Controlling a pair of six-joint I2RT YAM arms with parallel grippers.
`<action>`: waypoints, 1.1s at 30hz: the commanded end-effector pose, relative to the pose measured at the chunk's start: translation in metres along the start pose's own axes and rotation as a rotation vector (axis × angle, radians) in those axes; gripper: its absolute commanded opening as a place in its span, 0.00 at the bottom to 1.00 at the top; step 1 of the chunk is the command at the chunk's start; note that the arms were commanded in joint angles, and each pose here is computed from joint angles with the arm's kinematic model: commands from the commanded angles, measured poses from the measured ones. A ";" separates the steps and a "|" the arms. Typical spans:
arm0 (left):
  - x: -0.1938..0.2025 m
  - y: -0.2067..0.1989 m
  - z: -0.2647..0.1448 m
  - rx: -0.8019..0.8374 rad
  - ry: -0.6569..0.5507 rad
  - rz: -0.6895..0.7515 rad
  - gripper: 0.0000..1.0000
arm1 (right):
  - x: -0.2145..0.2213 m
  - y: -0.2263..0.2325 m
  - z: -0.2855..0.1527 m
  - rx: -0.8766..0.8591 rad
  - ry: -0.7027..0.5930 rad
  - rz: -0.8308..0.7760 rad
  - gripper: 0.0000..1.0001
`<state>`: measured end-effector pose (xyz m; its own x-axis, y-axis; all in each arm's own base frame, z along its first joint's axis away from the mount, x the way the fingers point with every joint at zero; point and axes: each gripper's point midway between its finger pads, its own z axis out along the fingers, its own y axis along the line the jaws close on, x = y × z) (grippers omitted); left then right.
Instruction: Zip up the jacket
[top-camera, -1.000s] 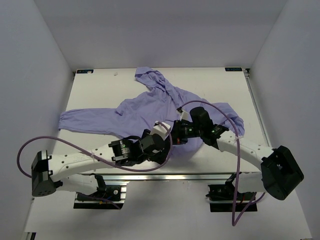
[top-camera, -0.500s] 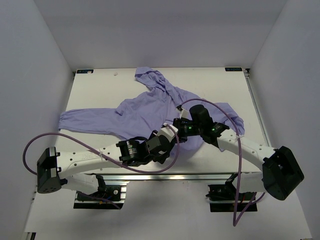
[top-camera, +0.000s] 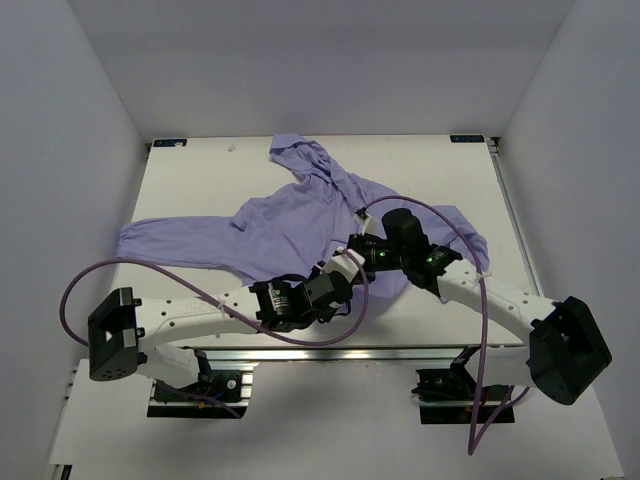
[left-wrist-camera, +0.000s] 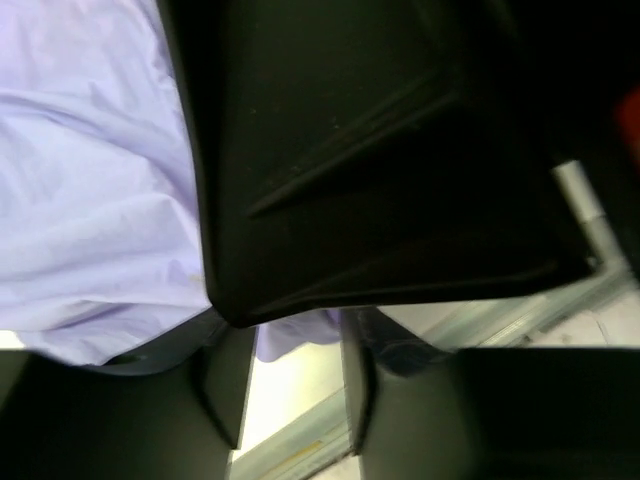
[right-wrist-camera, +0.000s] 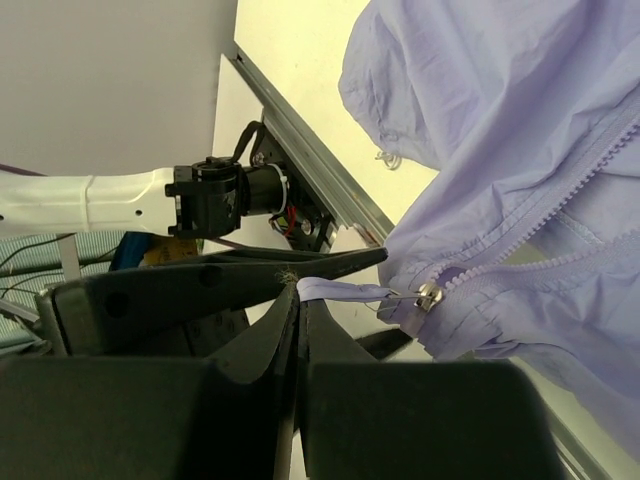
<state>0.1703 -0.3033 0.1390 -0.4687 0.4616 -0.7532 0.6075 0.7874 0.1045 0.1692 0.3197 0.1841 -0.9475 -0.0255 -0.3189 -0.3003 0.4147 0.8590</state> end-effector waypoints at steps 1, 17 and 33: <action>-0.021 0.001 -0.001 -0.022 -0.064 -0.011 0.46 | -0.007 0.017 -0.006 -0.053 -0.031 -0.031 0.00; -0.022 -0.004 0.003 0.008 -0.103 0.005 0.00 | -0.002 0.010 -0.003 -0.052 -0.016 -0.017 0.00; -0.097 0.006 -0.093 0.232 -0.454 -0.139 0.00 | -0.006 -0.059 0.020 0.139 -0.078 -0.028 0.00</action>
<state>0.1637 -0.3029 0.2327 -0.3072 0.2074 -0.9288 0.6835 0.7271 -0.0637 0.1828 0.3177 0.1438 -0.9478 0.0095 -0.3187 -0.2742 0.4855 0.8301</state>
